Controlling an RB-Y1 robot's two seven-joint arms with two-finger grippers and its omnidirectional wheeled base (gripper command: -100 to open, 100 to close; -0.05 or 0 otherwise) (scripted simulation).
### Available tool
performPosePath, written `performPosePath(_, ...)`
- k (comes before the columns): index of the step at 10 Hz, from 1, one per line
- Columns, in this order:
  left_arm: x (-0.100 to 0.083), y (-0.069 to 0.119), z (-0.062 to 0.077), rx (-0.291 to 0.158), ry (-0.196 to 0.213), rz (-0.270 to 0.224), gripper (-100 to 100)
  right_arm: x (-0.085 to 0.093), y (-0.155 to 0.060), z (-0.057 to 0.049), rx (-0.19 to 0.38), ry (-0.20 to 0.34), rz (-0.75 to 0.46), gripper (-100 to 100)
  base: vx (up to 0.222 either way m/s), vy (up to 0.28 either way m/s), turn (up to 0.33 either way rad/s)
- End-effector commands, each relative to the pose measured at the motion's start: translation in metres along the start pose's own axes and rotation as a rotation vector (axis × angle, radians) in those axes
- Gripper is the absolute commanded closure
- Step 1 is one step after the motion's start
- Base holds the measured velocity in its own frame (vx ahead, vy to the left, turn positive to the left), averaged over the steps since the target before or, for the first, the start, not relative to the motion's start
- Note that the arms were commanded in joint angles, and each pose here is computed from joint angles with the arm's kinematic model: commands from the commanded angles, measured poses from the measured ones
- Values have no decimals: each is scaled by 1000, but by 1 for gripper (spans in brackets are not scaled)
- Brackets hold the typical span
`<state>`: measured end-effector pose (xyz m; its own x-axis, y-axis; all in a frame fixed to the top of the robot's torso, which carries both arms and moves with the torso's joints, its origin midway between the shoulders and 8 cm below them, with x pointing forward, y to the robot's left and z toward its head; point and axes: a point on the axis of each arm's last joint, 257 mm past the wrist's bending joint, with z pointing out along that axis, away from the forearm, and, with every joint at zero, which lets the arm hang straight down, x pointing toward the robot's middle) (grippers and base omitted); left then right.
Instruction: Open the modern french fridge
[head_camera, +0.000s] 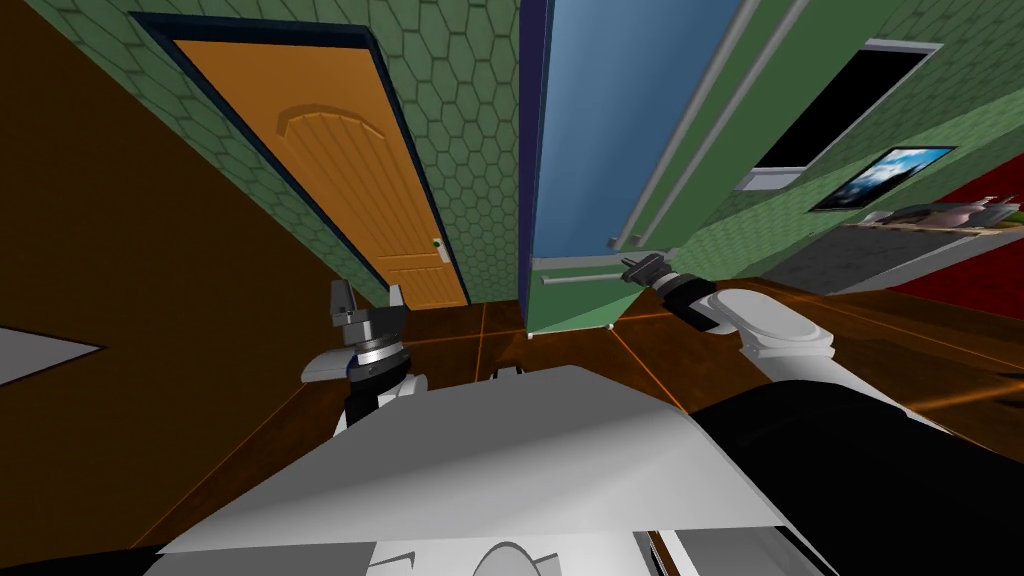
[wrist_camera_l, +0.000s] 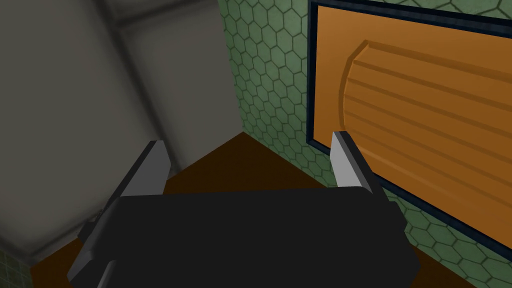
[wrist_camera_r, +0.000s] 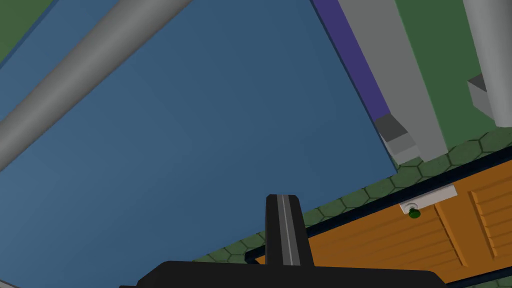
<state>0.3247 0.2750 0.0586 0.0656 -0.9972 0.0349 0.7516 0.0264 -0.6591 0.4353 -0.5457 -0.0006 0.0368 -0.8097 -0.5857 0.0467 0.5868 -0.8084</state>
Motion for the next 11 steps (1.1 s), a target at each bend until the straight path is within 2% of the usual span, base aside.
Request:
performPosePath(1, 0, 0, 0, 0, 0, 0, 0, 10, -5, 0, 11, 17, 47, -100, 91, -44, 50)
performPosePath(9, 0, 0, 0, 0, 0, 1, 0, 49, -26, 1, 55, 74, 248, -100, 160, -176, 51)
performPosePath(11, 0, 0, 0, 0, 0, 1, 0, 46, -24, 0, 51, 70, 234, -100, 45, -50, 9)
